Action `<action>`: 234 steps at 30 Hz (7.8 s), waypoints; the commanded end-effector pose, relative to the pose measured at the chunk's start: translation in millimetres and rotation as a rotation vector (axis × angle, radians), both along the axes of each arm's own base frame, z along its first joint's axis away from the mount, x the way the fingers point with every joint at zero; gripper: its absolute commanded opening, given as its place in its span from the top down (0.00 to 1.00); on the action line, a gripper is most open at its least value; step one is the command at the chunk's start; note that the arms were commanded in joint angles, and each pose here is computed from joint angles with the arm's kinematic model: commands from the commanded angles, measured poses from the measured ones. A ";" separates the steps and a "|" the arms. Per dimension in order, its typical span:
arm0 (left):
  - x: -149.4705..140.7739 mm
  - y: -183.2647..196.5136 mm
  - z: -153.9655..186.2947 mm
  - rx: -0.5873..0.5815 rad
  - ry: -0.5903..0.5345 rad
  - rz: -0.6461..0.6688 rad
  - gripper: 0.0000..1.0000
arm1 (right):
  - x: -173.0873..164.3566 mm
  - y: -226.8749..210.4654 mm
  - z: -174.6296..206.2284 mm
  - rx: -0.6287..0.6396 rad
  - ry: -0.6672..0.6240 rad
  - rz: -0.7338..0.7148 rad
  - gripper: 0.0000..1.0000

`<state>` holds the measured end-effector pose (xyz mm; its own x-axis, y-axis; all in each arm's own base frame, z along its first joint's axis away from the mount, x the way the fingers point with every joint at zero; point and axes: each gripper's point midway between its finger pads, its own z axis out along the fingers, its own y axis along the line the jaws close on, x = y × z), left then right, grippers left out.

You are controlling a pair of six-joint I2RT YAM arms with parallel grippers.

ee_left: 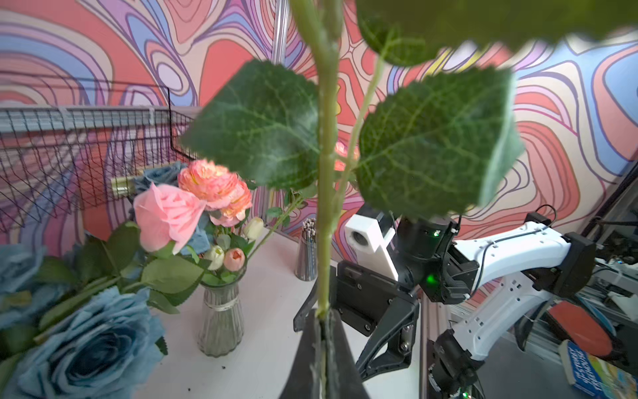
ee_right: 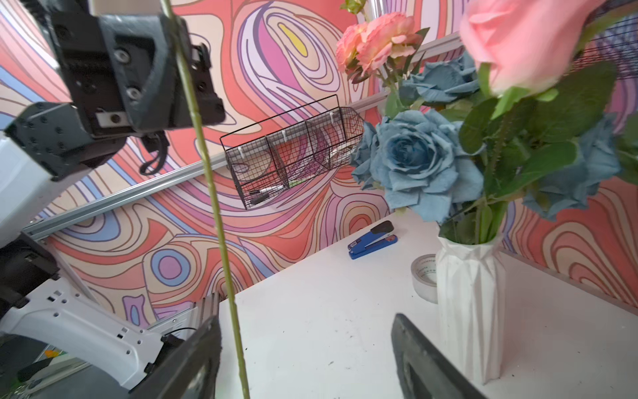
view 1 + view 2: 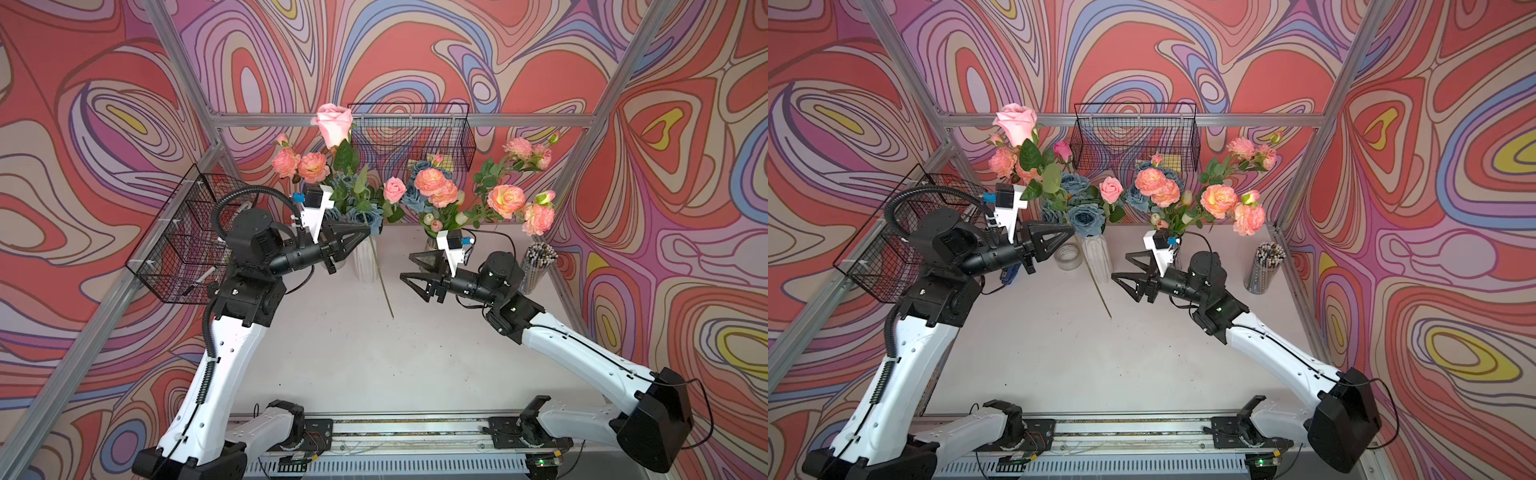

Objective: Pick out pink flowers from the vase
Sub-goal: Pick up the flower from the vase, then place the flower at the center of the board.

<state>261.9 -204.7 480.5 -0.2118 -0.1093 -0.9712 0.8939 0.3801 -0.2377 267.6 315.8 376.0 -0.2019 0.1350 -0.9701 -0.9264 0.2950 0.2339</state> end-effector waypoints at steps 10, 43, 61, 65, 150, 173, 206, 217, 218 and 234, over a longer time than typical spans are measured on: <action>6.5 -11.5 -30.9 -0.098 0.096 -0.091 1.00 | -9.4 22.3 24.4 0.049 0.015 0.170 0.30; 12.6 -23.1 -108.3 -0.035 0.201 0.034 0.30 | 30.8 11.3 -8.8 -0.278 0.068 -0.094 1.00; 22.2 -28.6 -136.9 -0.115 0.294 0.195 0.00 | 0.3 -170.1 67.3 -0.145 -0.147 -0.881 1.00; 17.4 -35.1 -137.5 -0.105 0.254 0.221 0.00 | -8.1 -212.7 63.9 -0.148 -0.109 -1.058 1.00; 79.7 143.6 -241.2 -0.143 0.188 1.184 0.00 | 105.2 -253.7 -274.3 -0.283 0.953 -0.865 1.00; 181.0 129.5 -186.9 -0.235 -0.169 0.736 0.02 | 116.3 -229.3 -320.1 -0.495 1.008 -0.844 1.00; 240.2 103.5 -195.2 -0.241 -0.120 0.495 0.33 | 105.8 -233.7 -340.5 -0.645 1.132 -0.872 1.00; 244.2 93.6 -198.3 -0.243 -0.102 0.432 0.39 | 108.0 -225.3 -348.4 -0.665 1.137 -0.859 1.00; 244.4 92.2 -198.1 -0.244 -0.099 0.425 0.39 | 108.3 -224.9 -348.1 -0.665 1.135 -0.859 1.00; 242.9 74.3 -183.4 -0.252 -0.125 0.358 0.51 | 108.3 -233.5 -336.5 -0.670 1.099 -0.915 0.69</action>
